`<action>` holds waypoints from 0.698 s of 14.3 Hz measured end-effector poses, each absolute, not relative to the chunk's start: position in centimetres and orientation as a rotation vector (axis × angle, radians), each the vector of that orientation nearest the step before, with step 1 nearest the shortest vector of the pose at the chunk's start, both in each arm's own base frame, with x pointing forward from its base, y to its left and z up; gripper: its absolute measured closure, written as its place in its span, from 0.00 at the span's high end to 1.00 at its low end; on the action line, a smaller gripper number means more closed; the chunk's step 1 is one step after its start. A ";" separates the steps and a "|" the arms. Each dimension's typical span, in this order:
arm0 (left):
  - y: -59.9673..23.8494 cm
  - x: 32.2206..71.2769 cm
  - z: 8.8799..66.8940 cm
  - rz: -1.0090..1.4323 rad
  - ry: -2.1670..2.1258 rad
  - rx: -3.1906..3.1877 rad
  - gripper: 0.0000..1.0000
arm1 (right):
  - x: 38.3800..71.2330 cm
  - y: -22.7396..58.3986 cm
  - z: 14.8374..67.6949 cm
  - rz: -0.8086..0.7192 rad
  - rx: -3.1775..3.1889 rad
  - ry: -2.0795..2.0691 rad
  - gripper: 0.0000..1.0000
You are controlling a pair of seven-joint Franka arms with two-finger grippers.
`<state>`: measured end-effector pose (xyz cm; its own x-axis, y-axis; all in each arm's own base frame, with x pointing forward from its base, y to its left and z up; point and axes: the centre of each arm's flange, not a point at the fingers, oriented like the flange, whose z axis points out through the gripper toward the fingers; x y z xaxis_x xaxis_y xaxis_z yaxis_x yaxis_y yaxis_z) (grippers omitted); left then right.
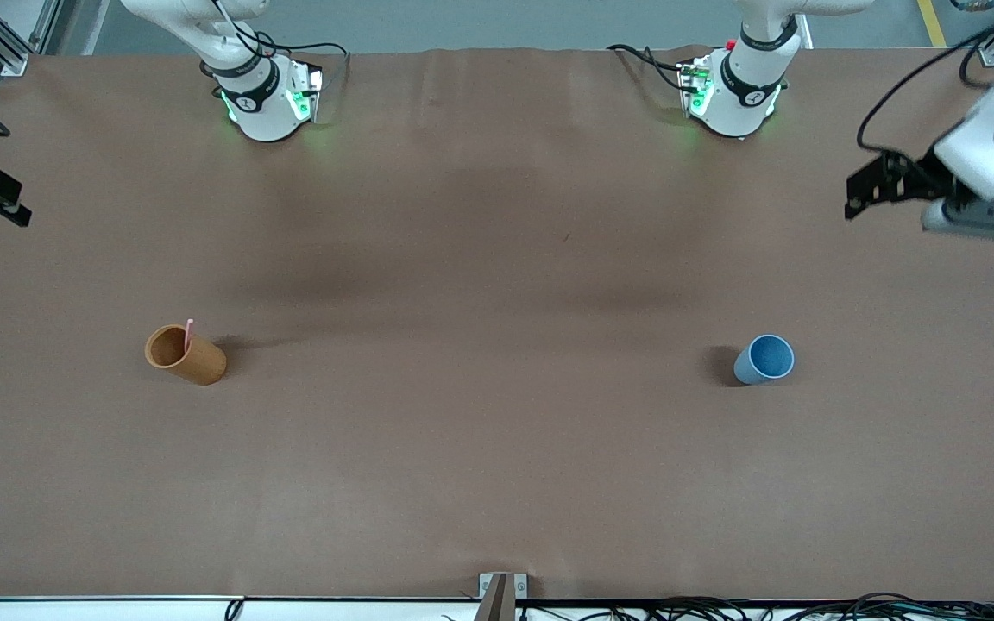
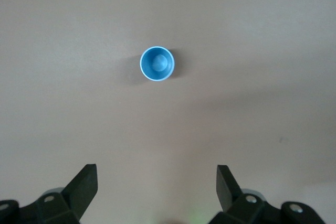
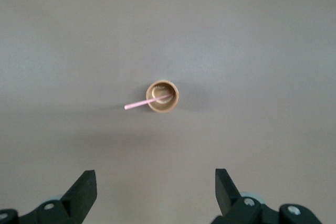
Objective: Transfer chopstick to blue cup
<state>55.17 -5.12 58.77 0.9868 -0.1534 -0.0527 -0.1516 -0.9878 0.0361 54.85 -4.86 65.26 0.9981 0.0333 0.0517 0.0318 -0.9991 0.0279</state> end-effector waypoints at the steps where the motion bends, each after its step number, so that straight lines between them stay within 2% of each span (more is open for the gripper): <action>1: -4.2 56.4 55.7 -0.106 -0.232 3.097 1.00 | 55.8 -4.7 64.3 0.093 3.111 0.057 0.99; 6: -3.2 60.7 40.1 -0.067 -0.207 3.114 1.00 | 60.9 -2.6 55.4 0.107 3.102 0.128 0.98; 10: -3.2 62.1 32.2 -0.044 -0.201 3.125 1.00 | 61.7 -0.6 47.7 0.083 3.094 0.195 0.98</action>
<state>62.13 -3.18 32.18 0.9914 -0.1280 -0.0272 -0.1277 -0.9917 0.0113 61.70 -0.58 47.70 0.9907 0.1264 0.0509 0.1243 -0.9913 0.0432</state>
